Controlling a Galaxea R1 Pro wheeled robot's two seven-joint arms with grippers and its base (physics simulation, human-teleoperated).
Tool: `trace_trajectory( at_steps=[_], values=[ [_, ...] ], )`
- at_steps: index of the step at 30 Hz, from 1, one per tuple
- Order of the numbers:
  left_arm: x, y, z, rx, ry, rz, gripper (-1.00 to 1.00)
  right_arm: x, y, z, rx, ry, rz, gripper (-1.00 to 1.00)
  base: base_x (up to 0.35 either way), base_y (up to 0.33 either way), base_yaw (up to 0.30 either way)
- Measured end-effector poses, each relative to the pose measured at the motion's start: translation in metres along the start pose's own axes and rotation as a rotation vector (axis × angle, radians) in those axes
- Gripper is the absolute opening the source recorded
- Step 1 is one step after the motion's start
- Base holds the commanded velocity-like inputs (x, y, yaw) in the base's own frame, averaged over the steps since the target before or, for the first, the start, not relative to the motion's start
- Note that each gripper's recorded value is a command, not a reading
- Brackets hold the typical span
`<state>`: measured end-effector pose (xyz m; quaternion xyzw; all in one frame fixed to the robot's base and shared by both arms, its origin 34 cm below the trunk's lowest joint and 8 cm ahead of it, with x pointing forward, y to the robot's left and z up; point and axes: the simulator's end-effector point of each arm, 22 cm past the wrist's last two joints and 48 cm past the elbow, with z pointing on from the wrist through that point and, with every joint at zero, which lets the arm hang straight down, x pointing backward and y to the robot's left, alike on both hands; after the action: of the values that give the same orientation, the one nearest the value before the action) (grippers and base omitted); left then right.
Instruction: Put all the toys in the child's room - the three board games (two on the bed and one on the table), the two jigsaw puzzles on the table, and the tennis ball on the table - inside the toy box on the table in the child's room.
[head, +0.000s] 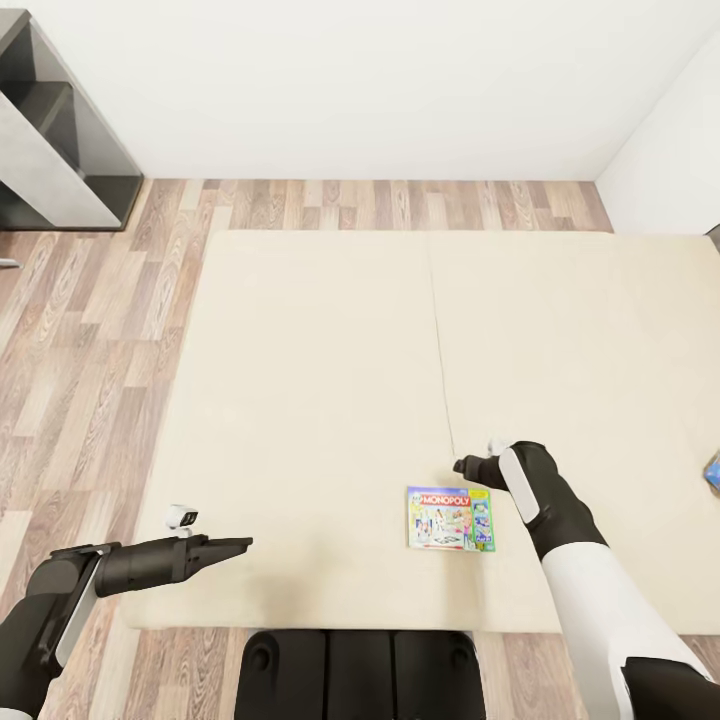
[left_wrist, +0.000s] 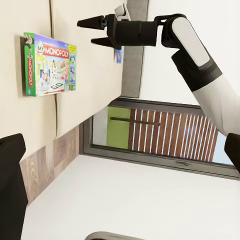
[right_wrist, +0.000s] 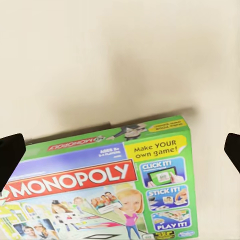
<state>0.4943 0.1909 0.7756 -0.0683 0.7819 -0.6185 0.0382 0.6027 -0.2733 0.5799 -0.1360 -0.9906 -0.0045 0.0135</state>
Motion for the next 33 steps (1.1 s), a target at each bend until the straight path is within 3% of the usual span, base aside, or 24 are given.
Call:
trace_trajectory(
  at_steps=[20,33],
  values=[
    [0.002,0.012,-0.006,-0.013,-0.009,-0.020,1.00,0.030,-0.007,0.025,0.009,0.071,0.001,1.00,0.000,0.000,0.000],
    [0.002,0.016,-0.010,-0.021,-0.016,-0.025,1.00,0.039,0.011,0.030,-0.083,0.085,-0.013,1.00,0.000,0.000,0.000]
  ],
)
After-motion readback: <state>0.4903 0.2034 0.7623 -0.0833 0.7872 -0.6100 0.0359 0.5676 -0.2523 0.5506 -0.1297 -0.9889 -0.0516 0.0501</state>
